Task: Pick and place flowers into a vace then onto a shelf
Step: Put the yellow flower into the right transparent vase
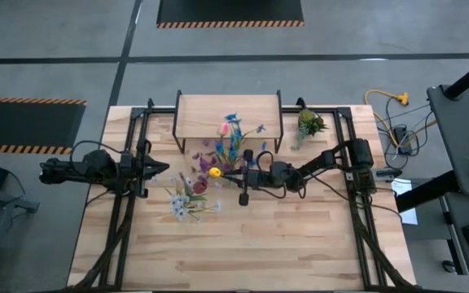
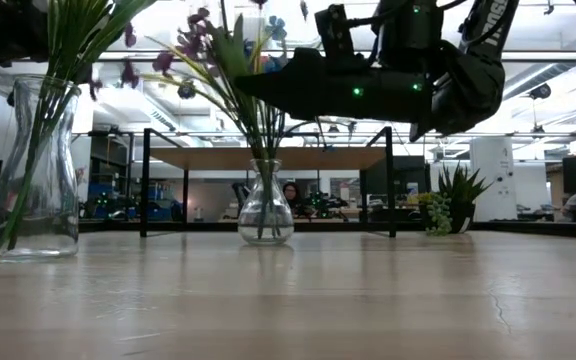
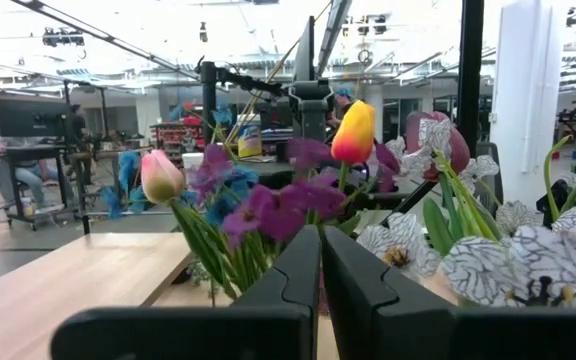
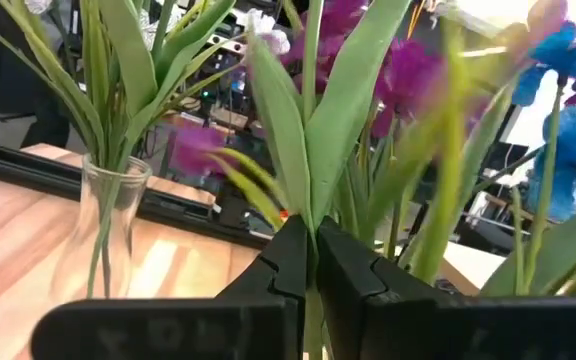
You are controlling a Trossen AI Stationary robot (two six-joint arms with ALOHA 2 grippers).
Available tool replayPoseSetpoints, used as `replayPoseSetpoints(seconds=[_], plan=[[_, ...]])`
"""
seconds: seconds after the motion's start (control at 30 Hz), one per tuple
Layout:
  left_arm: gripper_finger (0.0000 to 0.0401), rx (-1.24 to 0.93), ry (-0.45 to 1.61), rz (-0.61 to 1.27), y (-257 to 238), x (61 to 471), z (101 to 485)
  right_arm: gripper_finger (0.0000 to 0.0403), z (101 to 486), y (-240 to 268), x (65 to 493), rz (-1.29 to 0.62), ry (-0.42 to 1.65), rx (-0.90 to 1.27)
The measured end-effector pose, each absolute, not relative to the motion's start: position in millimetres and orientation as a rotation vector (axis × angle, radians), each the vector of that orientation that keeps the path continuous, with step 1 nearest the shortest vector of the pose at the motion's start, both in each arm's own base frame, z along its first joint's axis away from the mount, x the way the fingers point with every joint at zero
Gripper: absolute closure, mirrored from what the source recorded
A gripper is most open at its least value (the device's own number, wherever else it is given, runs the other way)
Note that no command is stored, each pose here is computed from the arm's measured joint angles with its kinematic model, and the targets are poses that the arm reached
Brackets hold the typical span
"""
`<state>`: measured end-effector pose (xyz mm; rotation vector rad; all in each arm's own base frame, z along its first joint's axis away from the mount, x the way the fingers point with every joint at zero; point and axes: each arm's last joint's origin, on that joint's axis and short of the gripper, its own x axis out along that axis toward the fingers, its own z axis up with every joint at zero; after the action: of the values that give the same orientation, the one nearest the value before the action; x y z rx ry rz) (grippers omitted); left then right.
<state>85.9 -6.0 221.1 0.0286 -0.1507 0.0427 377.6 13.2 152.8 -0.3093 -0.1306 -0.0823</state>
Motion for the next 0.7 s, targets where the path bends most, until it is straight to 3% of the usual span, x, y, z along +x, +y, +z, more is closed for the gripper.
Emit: replayPoseSetpoints(seconds=[0.37, 0.7], plan=[[0.0401, 0.028, -0.151, 0.043, -5.9, 85.9, 221.2, 0.0388, 153.1, 13.4, 378.0, -0.081, -0.131, -0.285], [0.0401, 0.028, -0.152, 0.043, -6.0, 85.9, 221.2, 0.0281, 152.8, 15.1, 378.0, -0.076, -0.127, -0.251]])
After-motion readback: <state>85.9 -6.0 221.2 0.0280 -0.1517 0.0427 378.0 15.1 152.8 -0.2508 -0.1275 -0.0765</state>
